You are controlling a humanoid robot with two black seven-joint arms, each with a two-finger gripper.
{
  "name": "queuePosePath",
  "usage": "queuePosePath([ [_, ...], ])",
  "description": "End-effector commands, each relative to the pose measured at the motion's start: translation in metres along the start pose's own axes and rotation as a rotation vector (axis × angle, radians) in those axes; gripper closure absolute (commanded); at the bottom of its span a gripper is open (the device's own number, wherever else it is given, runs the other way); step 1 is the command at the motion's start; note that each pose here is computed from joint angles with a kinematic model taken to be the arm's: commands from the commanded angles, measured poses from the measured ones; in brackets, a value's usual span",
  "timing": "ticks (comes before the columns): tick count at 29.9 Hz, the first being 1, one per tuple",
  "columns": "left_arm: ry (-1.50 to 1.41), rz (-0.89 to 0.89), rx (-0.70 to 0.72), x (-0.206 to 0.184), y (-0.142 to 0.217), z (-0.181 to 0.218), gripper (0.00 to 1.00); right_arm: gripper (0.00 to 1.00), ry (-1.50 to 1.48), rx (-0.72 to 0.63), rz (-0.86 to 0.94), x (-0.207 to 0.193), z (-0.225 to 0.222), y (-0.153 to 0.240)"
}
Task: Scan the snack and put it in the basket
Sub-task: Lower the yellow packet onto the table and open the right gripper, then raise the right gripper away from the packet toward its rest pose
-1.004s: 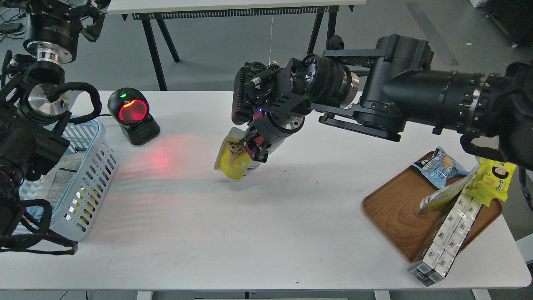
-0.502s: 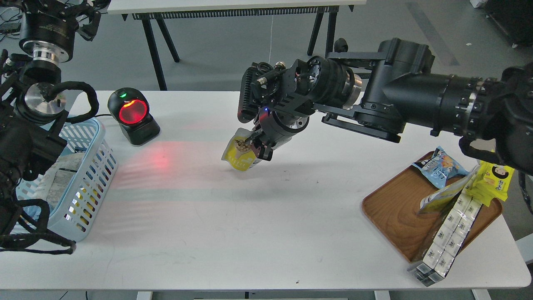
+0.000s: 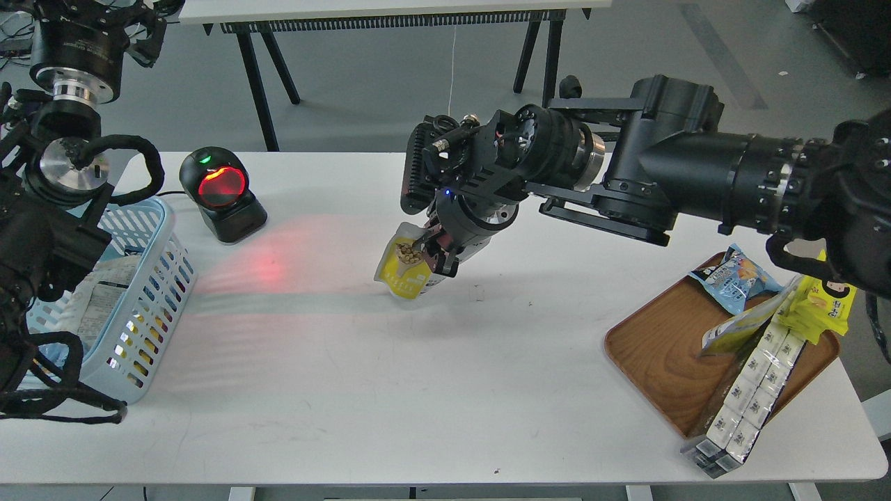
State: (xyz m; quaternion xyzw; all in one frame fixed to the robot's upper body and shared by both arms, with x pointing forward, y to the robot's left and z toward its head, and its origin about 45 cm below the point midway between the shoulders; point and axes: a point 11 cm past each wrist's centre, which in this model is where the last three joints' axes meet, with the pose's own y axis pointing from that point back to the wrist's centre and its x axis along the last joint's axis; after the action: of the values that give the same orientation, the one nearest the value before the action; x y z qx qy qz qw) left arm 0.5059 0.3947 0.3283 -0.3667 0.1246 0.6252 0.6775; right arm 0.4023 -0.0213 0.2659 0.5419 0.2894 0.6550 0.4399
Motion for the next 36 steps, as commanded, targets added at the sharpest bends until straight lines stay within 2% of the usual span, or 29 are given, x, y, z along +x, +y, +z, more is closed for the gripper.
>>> queuePosePath([
  [1,0.0,-0.001,0.001,-0.001,0.0,-0.001,0.0,0.95,0.003,-0.002,-0.001,0.001,0.001,0.001],
  [8,-0.001,-0.001,-0.003,0.0,0.0,0.001,0.0,0.95,0.01,-0.007,0.003,0.005,0.002,0.004],
  [10,-0.001,-0.001,-0.003,0.0,0.0,0.001,0.0,0.91,0.017,-0.006,0.006,0.008,0.001,0.005],
  [12,-0.001,-0.001,-0.003,0.0,0.0,0.001,0.0,0.79,0.027,-0.005,0.027,0.017,0.0,0.01],
  [14,-0.002,-0.001,-0.004,0.0,0.0,0.002,0.0,0.6,0.023,0.005,0.045,0.026,-0.001,0.015],
  [16,-0.002,-0.001,-0.004,0.0,0.0,0.002,0.0,0.47,0.01,0.033,0.069,0.035,-0.008,0.019],
  [19,-0.004,-0.002,-0.003,0.0,-0.001,0.003,0.0,0.34,-0.034,0.066,0.101,0.041,-0.012,0.024],
  [22,-0.004,-0.006,-0.007,-0.002,-0.003,0.005,0.0,0.04,-0.113,0.046,0.15,0.041,0.006,0.05],
  [25,-0.006,-0.01,-0.008,-0.004,-0.004,0.006,0.0,0.01,-0.236,0.035,0.184,0.035,0.024,0.074],
  [30,-0.037,-0.02,0.026,-0.004,-0.004,0.003,0.0,0.01,-0.4,-0.012,0.363,0.035,0.062,0.12],
  [33,-0.105,-0.042,0.064,-0.006,-0.008,0.011,0.0,0.01,-0.552,-0.013,0.453,0.018,0.082,0.137],
  [36,-0.197,-0.101,0.148,-0.024,-0.019,0.009,0.0,0.01,-0.701,-0.044,0.528,-0.01,0.105,0.159],
])
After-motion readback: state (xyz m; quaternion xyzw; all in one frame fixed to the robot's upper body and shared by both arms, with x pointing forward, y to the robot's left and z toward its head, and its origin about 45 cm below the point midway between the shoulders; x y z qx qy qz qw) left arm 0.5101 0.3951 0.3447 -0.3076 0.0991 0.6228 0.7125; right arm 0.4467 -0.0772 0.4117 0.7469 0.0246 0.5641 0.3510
